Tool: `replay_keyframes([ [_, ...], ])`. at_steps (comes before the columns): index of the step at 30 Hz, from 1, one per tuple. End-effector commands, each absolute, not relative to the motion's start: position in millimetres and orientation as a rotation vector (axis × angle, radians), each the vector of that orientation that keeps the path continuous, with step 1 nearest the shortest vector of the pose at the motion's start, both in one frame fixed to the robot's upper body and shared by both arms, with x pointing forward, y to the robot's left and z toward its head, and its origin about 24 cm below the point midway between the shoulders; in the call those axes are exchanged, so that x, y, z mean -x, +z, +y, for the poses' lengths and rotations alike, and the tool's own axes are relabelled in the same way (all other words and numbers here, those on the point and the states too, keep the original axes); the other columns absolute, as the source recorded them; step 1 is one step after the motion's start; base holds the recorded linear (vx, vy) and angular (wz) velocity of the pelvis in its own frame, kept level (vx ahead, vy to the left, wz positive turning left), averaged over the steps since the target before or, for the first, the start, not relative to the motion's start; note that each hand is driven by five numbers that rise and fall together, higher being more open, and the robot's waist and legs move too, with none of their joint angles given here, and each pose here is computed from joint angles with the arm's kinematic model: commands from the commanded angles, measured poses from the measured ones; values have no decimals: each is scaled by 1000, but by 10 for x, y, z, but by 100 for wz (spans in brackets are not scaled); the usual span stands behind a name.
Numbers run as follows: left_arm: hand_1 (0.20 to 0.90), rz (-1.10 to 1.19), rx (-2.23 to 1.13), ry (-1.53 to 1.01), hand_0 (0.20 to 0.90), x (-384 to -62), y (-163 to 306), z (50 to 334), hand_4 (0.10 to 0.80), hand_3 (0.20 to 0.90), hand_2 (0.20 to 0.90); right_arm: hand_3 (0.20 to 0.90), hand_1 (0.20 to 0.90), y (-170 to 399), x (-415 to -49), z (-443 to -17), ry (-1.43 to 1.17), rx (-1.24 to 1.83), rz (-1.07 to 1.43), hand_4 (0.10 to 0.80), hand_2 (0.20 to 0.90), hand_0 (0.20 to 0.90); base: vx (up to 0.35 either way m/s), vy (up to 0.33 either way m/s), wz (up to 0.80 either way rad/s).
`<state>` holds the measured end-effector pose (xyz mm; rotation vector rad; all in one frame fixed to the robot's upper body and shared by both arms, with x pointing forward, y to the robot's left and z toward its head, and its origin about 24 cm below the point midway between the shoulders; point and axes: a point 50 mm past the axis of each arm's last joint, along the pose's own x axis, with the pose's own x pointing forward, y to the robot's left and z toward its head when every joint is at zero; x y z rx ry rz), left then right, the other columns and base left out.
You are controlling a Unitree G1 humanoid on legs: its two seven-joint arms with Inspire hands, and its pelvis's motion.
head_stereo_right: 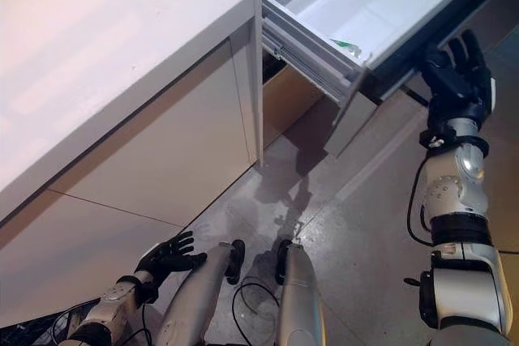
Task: Put drinks into fridge and close the fridge
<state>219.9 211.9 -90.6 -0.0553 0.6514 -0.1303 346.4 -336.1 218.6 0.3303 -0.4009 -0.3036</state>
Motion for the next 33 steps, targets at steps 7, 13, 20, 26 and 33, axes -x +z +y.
replay_keyframes([
  [7,900,792,-90,-160,900,-1761,-1069,2397,800,900,900,900,900,3353,-3638,-2534,72,-9,-691,800,900,900,21,15,13],
  [13,900,819,-100,-149,900,-1700,-1114,2420,800,900,900,900,900,3389,-3661,-2563,-30,0,-707,800,900,900,39,23,15],
  [20,900,865,-127,-141,900,-1587,-1164,2483,800,900,900,900,900,3233,-3651,-2748,-140,-16,-666,800,900,900,58,-22,17],
  [26,900,893,-157,-151,900,-1518,-1183,2548,800,900,900,900,900,3059,-3562,-3004,-290,-14,-641,800,900,900,16,-45,14],
  [33,900,902,-119,-114,900,-1459,-1221,2536,800,900,900,900,900,2291,-3349,-3112,-268,-46,-513,800,900,900,-17,-53,-24],
])
